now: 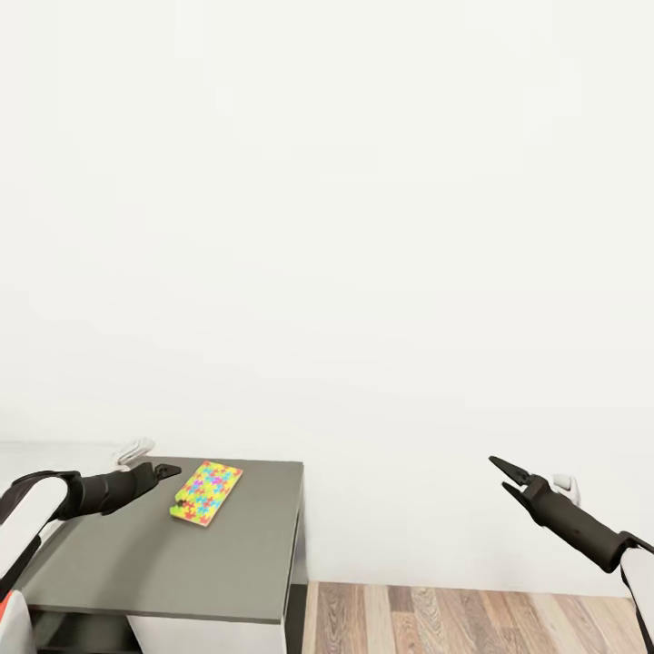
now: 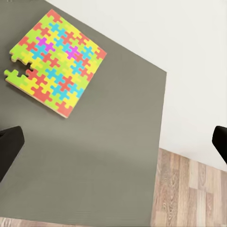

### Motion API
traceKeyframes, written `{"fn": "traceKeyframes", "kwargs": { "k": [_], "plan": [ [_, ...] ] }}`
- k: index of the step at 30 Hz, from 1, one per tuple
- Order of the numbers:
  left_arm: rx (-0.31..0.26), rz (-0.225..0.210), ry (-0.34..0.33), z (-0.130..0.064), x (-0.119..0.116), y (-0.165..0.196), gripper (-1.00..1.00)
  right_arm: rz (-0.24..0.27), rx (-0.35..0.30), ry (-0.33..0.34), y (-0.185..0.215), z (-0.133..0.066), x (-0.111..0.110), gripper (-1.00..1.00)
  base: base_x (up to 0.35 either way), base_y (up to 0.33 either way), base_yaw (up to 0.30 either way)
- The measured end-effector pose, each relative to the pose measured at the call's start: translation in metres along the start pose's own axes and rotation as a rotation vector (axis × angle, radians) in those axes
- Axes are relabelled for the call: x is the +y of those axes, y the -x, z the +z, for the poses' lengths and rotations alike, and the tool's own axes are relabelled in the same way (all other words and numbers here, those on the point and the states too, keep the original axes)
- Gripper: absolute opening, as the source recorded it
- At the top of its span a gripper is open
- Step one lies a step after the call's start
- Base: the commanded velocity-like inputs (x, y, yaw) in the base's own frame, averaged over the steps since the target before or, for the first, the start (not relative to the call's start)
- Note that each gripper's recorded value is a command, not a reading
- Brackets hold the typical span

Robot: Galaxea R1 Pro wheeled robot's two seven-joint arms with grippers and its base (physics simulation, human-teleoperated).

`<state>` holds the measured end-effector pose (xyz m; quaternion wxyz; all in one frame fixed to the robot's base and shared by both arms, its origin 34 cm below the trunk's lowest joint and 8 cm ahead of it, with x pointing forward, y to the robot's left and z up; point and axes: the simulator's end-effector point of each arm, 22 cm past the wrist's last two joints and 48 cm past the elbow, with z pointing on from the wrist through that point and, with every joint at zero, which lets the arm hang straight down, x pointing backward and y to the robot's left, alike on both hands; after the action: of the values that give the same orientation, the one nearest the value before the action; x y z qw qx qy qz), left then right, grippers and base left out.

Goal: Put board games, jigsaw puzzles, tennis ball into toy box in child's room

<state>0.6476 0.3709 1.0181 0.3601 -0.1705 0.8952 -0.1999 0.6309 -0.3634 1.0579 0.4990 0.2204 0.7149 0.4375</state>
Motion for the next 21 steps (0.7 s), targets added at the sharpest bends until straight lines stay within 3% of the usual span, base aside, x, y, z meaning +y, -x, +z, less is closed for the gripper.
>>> {"fn": "traceKeyframes", "kwargs": {
  "k": [21],
  "plan": [
    [0.005,0.004,0.004,0.0015,0.0003,-0.0022,1.0,-0.018,-0.024,0.009,0.004,0.0005,0.0015,1.0,0.074,-0.035,0.0]
  ]
}}
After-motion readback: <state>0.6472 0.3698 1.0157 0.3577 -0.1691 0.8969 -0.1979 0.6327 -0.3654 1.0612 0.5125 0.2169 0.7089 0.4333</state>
